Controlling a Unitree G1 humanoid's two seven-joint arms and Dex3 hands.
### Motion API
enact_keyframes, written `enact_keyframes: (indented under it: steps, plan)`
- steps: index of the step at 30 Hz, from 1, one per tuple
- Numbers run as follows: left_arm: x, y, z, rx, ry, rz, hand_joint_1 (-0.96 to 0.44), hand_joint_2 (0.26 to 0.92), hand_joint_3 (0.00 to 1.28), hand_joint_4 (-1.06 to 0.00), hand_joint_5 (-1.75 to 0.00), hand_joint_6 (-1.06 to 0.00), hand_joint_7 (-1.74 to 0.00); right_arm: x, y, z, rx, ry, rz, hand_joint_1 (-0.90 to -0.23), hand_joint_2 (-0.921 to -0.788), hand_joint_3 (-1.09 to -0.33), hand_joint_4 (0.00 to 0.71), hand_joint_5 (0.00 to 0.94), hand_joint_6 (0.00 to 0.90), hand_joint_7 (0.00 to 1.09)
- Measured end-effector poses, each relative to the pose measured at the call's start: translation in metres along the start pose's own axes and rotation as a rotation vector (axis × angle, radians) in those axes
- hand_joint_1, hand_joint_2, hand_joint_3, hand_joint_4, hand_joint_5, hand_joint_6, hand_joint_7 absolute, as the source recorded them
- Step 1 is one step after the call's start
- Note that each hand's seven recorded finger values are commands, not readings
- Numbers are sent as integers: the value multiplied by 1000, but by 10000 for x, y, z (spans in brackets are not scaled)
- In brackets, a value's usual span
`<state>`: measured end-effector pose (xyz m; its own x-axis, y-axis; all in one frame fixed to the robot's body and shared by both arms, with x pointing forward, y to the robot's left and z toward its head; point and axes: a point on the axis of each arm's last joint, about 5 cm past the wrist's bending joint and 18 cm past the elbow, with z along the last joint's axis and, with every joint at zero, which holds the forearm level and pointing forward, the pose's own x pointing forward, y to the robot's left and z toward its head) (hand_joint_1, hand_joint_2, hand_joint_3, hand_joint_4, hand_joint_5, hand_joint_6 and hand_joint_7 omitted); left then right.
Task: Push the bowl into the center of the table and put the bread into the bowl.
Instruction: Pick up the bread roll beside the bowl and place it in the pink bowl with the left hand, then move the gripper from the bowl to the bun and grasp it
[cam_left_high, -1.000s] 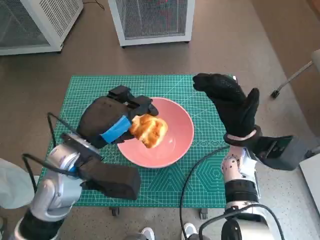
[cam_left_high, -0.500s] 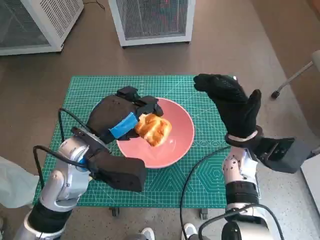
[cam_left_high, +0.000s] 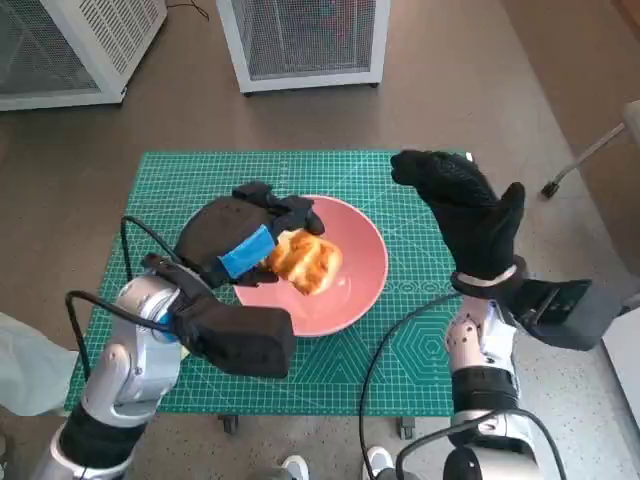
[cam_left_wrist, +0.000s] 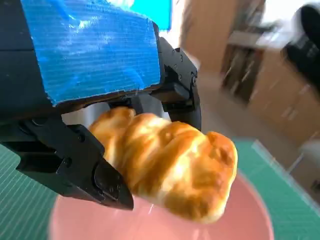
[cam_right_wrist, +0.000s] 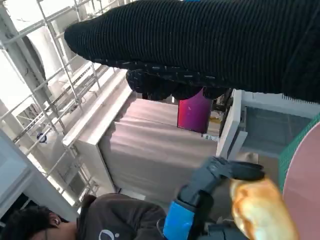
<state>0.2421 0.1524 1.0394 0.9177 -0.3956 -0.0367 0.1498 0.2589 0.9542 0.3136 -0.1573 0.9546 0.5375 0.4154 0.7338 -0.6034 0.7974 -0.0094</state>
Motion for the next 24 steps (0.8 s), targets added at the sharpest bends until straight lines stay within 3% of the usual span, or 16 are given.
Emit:
enact_keyframes:
  steps: [12,24]
  plan:
    - [-210,128,112,-56,26,11,-161,750,0,-1,0,-220,-12,9,16,-8,3,4,-1,-600,-921,-628,232,0,360,0]
    - [-730,397,157,-49,46,142,-160,740,0,-1,0,-217,-8,9,22,-12,4,6,0,-590,-921,-624,231,0,360,0]
